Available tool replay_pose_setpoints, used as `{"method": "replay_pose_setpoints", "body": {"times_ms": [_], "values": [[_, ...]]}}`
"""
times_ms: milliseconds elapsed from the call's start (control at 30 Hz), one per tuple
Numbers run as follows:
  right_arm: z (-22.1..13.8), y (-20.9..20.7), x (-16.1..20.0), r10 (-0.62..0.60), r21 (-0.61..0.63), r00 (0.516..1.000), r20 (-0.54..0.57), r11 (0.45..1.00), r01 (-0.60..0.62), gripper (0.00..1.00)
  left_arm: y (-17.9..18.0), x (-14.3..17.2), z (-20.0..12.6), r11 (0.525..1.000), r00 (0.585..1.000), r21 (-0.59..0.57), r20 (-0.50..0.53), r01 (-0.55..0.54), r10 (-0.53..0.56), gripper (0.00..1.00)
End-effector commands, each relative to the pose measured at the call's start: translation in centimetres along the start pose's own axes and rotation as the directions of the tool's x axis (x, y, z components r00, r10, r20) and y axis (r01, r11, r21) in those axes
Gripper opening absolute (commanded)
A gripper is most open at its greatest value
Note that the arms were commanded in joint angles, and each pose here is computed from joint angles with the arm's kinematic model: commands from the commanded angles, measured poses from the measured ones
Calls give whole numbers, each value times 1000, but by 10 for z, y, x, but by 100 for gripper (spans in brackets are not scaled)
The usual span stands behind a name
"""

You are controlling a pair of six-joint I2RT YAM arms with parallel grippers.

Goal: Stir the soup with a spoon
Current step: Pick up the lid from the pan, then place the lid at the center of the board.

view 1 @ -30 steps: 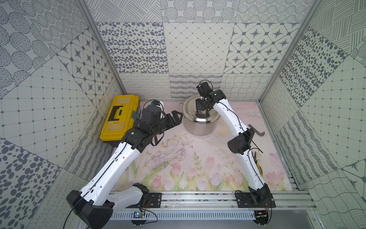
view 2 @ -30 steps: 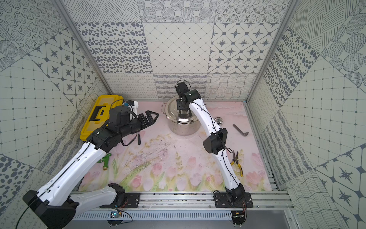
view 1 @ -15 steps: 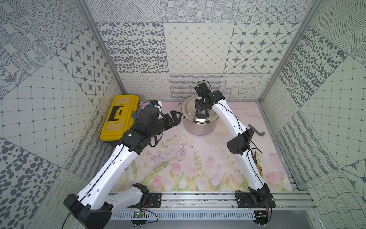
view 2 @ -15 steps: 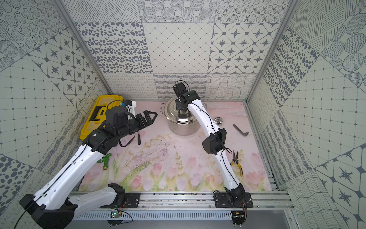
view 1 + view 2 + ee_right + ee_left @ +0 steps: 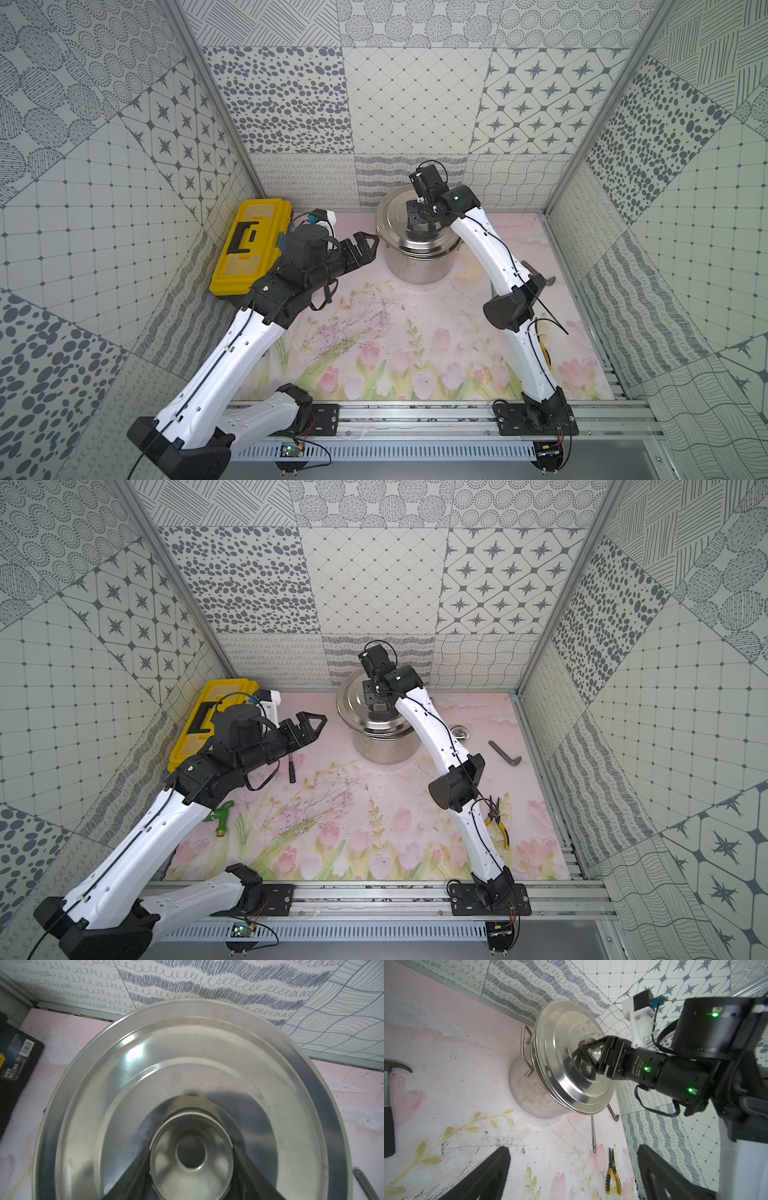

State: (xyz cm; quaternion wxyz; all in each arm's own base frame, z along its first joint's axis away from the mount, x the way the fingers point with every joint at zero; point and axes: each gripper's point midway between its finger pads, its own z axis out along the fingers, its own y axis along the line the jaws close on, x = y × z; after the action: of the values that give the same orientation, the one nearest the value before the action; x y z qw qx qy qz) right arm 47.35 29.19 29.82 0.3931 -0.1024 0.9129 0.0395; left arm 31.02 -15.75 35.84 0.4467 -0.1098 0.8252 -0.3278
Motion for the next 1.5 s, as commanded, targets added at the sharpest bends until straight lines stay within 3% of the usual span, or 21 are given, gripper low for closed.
{"method": "replay_pose_setpoints", "body": {"times_ms": [0, 400, 667, 867, 1000, 1200, 1467], "values": [[-58, 21, -20, 6, -88, 994, 107, 996, 3, 31, -5, -15, -13, 999, 997, 3, 74, -38, 38, 99], [-157, 101, 87, -155, -293, 987, 36, 943, 158, 27, -2, -37, -51, 1000, 980, -27, 197, 13, -7, 99], [-193, 128, 188, -203, -368, 979, -29, 912, 179, 27, 1, -32, -69, 997, 984, -45, 169, 62, -53, 99], [-185, 154, 260, -280, -383, 955, -101, 897, 222, 27, 6, -19, -86, 997, 989, -45, 138, 69, -62, 99], [-161, 168, 293, -290, -362, 944, -156, 906, 219, 27, 9, -12, -93, 996, 990, -41, 117, 82, -77, 99], [-119, 186, 306, -274, -310, 947, -168, 926, 213, 31, 6, -6, -101, 994, 989, -9, 100, 113, -111, 99], [-63, 192, 310, -269, -263, 941, -207, 941, 212, 29, 2, 2, -103, 991, 989, 10, 50, 135, -136, 99]]}}
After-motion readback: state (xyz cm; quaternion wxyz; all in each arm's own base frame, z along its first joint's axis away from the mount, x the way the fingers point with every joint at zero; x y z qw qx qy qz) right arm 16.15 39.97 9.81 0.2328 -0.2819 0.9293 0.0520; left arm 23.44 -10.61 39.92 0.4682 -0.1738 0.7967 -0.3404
